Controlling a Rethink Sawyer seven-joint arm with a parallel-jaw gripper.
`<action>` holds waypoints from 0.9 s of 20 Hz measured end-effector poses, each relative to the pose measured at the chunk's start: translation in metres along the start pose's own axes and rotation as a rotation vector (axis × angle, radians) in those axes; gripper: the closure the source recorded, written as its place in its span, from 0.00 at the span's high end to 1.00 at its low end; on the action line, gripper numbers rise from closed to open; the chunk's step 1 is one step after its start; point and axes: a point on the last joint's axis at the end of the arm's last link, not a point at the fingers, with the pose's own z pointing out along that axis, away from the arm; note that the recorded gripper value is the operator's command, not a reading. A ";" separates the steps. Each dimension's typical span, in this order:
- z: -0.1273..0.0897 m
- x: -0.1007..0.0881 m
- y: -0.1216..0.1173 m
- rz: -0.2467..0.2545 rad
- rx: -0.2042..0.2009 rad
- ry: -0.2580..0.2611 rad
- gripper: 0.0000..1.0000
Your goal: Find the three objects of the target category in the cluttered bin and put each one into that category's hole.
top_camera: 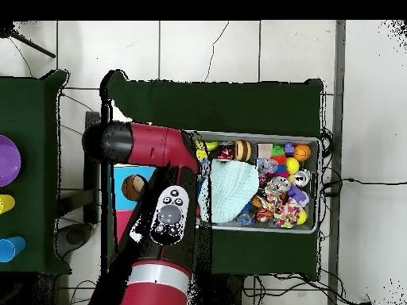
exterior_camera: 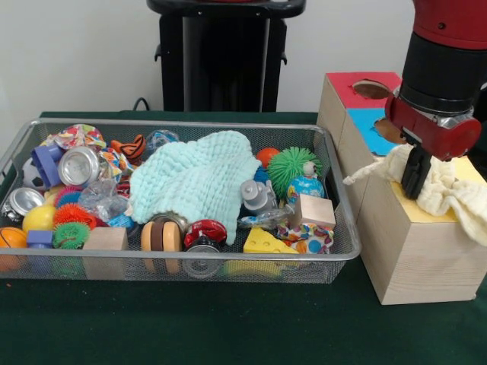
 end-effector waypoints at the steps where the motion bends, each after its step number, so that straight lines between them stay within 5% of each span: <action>1: 0.000 0.002 0.001 -0.004 -0.005 -0.005 0.00; 18: 0.001 0.024 0.011 -0.001 -0.065 -0.032 0.00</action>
